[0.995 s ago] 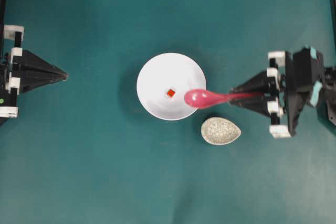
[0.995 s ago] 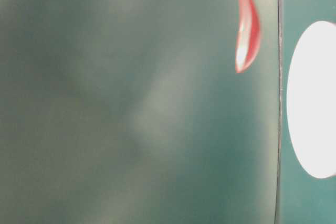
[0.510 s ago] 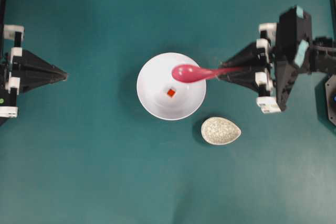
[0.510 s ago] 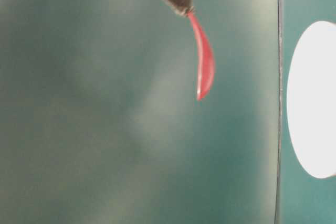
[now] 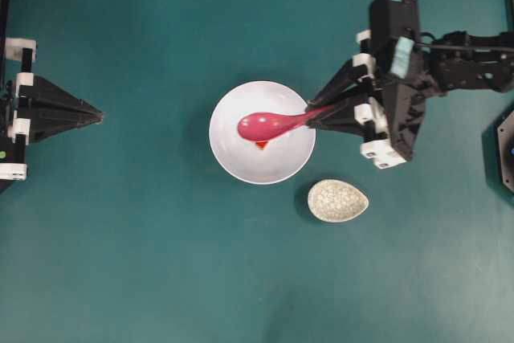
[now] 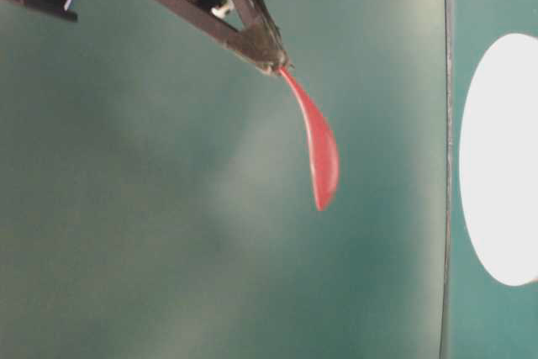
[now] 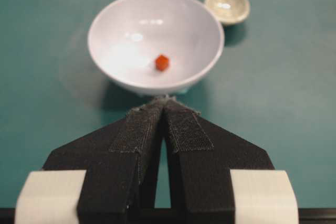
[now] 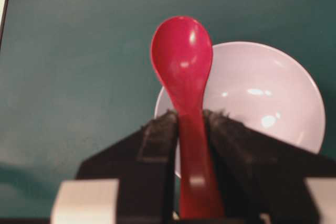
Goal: Grip the spoon and scoop the red block from the bowl with right arm.
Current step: 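Lower the spoon bowl into the white bowl beside the red cube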
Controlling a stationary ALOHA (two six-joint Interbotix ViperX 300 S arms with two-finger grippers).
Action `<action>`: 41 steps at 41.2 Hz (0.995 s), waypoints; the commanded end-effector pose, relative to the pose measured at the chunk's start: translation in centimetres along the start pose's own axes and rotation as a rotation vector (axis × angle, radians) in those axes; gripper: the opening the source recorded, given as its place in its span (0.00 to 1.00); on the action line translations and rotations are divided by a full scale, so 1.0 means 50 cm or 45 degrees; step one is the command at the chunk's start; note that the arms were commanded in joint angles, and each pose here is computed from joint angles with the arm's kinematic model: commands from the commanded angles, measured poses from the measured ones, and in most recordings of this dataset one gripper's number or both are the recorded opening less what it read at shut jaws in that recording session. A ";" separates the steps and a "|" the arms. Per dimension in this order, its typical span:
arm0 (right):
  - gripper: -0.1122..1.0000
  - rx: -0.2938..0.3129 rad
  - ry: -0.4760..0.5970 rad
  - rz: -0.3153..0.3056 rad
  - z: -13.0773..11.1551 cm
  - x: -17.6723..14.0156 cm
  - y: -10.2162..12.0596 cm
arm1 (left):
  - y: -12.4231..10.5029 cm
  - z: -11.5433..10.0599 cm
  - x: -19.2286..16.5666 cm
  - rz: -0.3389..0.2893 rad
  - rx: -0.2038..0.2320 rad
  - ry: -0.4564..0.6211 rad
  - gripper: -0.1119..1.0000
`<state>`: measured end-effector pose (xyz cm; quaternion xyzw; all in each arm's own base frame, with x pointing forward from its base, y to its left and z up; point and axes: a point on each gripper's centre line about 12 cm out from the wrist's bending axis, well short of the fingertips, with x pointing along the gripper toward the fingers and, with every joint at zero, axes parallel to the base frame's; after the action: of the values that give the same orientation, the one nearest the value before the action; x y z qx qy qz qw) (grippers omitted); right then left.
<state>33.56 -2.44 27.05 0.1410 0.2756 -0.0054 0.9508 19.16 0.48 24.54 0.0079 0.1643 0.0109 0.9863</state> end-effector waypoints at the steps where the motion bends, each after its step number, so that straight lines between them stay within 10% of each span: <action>1: 0.33 0.006 -0.036 0.001 0.034 0.000 -0.001 | 0.002 0.024 -0.001 0.005 0.001 -0.041 0.10; 15: 0.33 0.203 0.148 0.016 0.034 0.024 -0.031 | 0.002 0.024 -0.002 0.005 0.001 -0.043 0.10; 41: 0.33 0.109 0.595 -0.049 -0.003 0.055 -0.042 | 0.002 0.025 -0.002 0.005 0.001 -0.045 0.10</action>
<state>35.31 -4.24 23.80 0.1891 0.4919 -0.0056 0.8498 19.14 0.48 24.56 0.0086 0.1643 0.0109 0.9863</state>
